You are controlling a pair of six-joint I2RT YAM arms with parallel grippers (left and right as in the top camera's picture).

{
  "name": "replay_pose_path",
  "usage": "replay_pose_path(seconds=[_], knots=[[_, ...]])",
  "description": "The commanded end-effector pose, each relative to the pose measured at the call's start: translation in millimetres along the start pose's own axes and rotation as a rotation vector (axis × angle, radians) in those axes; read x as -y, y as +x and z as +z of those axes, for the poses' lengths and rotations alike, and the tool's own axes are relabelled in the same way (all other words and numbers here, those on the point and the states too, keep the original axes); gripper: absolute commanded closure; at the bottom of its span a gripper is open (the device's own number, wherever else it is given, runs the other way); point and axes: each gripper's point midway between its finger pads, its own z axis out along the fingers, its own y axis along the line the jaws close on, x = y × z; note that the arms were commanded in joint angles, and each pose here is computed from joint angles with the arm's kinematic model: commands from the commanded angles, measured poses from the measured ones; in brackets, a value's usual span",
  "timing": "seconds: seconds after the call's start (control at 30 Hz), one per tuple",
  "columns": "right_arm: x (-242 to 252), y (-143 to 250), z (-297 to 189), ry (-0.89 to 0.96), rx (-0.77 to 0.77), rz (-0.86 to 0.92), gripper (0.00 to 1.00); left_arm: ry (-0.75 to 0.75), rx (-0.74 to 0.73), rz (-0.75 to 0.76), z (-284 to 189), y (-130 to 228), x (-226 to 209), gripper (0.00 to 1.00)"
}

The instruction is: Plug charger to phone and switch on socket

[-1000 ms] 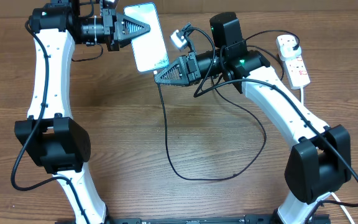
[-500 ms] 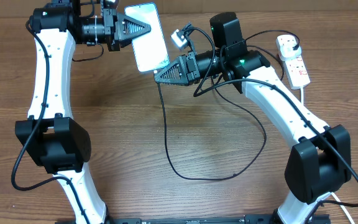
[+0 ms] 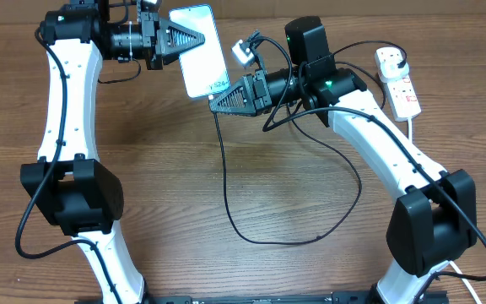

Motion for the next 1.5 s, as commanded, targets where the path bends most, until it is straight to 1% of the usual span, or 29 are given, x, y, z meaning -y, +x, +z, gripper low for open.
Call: replay_pose_path(seconds=[0.0,0.27,0.73,1.47], knots=[[-6.6,-1.5,-1.7,-0.018,-0.003,-0.018,0.96,0.028,-0.015,0.02,4.5,2.9,12.3,0.96],[-6.6,-1.9,-1.7,-0.017,-0.002,-0.02,0.96,0.033,-0.016,0.019,4.5,3.0,13.1,0.96],[-6.7,-1.8,-1.7,-0.018,-0.003,-0.02,0.96,0.083,-0.026,0.02,3.9,4.8,21.8,0.96],[-6.0,-2.9,-3.7,-0.015,0.002,-0.02,0.96,0.09,-0.029,0.023,4.0,6.4,22.7,0.96]])
